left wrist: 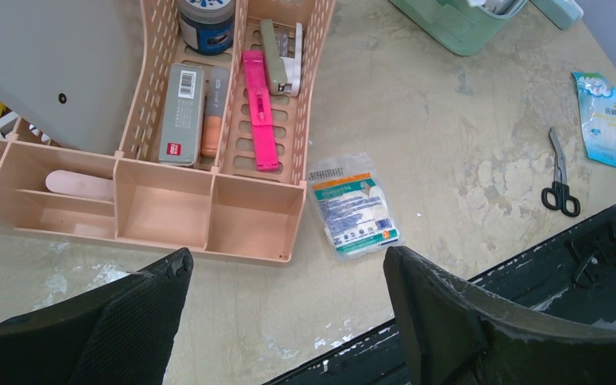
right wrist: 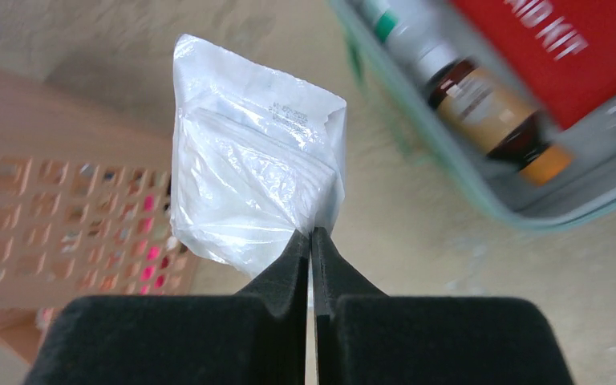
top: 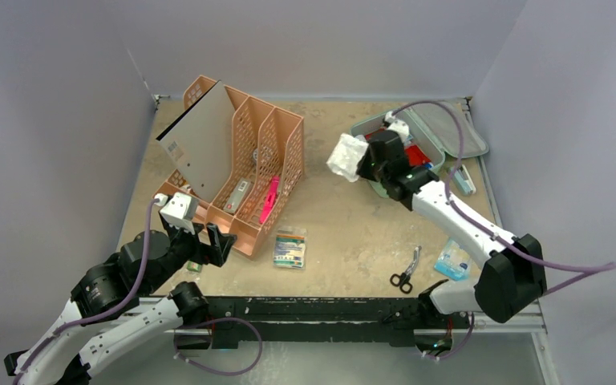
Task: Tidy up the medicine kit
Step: Place the medical item at the medicine box.
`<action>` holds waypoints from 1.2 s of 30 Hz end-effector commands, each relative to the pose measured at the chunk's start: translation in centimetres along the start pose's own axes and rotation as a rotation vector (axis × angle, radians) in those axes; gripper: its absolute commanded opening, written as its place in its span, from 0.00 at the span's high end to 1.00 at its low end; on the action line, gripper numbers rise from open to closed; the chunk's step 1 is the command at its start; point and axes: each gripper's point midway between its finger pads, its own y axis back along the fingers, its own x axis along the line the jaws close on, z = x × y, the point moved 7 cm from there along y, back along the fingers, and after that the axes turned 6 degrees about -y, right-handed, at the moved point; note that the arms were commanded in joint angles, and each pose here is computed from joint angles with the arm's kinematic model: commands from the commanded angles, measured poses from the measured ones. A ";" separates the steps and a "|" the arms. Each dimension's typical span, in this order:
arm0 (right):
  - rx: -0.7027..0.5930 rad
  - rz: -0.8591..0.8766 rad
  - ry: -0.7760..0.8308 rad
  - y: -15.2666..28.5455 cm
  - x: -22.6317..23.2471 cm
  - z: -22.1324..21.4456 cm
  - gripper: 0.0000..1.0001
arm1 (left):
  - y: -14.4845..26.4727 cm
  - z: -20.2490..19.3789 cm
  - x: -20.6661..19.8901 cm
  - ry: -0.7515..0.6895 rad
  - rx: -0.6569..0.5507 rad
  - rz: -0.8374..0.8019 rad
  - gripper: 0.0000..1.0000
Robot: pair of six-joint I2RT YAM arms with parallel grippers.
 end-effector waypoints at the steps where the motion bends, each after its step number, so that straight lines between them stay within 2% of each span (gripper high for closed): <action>1: -0.076 0.030 0.248 0.7 -1.4 4.9 1.00 | -0.1 0.4 -0.1 0.004 -0.019 0.002 0.12; 5: -0.083 -0.056 0.396 -0.4 -3.9 8.3 1.00 | -0.1 0.4 -0.1 0.004 -0.019 0.000 0.12; 11: -0.003 -0.039 0.653 -2.7 -5.9 11.5 1.00 | -0.4 0.4 -0.2 -0.003 -0.009 0.007 0.12; 17: 0.075 0.018 0.796 -4.9 -6.6 13.7 1.00 | -0.5 0.4 -0.1 -0.005 -0.003 0.017 0.12; 28: 0.234 -0.001 0.986 -9.8 -9.2 14.9 1.00 | -0.7 0.5 0.1 -0.001 0.006 0.051 0.12; 36: 0.258 0.030 1.112 -12.8 -10.2 14.3 1.00 | -0.8 0.5 0.2 -0.002 0.013 0.068 0.12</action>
